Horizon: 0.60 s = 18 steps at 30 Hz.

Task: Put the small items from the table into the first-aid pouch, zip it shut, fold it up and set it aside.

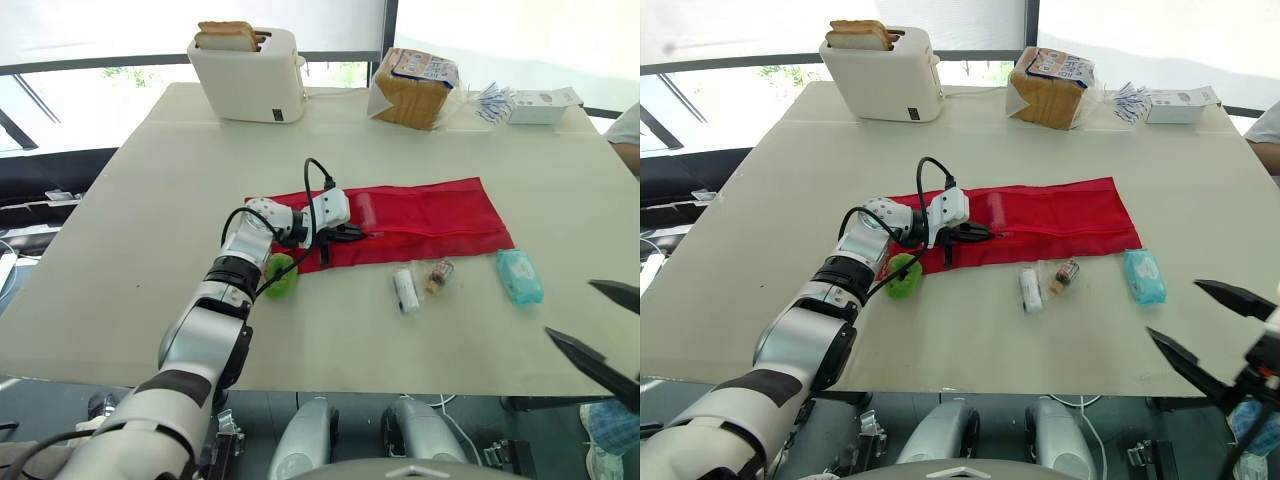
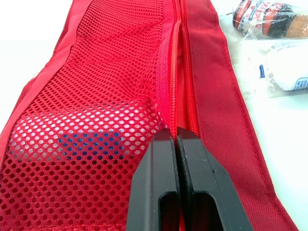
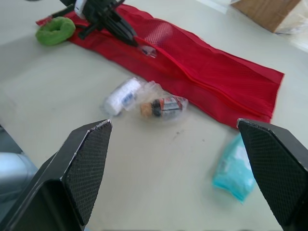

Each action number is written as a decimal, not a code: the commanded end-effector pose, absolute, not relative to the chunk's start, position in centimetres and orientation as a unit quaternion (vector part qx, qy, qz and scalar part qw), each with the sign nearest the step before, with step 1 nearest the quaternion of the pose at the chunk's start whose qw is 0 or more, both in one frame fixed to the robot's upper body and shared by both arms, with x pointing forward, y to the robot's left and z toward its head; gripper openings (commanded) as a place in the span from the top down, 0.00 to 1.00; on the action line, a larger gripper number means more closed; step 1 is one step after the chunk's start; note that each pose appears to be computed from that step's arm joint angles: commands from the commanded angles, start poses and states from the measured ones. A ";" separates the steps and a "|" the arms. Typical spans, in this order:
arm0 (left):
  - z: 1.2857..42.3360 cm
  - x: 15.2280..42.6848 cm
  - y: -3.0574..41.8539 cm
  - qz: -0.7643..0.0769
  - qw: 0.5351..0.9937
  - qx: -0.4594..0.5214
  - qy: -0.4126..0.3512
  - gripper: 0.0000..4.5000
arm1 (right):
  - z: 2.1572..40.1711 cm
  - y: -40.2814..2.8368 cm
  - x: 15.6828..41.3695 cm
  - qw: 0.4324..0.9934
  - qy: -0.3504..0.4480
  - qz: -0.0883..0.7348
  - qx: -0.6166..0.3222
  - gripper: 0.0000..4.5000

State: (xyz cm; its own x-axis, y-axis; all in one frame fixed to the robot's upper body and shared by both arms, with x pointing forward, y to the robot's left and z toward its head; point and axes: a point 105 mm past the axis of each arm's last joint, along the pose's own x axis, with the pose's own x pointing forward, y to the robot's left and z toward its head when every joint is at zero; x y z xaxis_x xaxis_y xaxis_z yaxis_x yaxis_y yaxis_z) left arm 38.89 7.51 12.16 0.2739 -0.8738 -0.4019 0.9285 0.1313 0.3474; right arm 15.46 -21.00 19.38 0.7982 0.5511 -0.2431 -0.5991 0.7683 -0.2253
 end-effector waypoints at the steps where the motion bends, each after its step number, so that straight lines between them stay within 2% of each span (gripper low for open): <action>1: 13.2 39.0 7.0 -0.601 0.749 0.278 0.029 1.00 | 16.2 -16.4 18.3 0.948 0.111 0.296 -0.033 0.01; 7: 13.1 38.8 6.8 -0.605 0.749 0.269 0.032 1.00 | 13.8 -11.3 21.6 0.950 0.134 0.281 -0.003 0.01; 11: 13.3 38.7 6.8 -0.605 0.748 0.272 0.031 1.00 | 12.1 -8.5 22.9 0.941 0.164 0.296 -0.005 0.01; 18: 13.6 38.7 6.9 -0.604 0.749 0.272 0.030 1.00 | 10.8 -8.1 24.1 0.938 0.188 0.291 -0.020 0.01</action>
State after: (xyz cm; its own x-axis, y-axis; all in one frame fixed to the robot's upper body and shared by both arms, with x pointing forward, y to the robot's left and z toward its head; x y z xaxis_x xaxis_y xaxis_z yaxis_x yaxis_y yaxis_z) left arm 38.72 7.13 12.38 0.2684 -0.8755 -0.4019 0.9324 0.1312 0.3369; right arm 23.97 -8.25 10.31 0.7547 0.5332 -0.3821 -0.5433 0.8345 0.0914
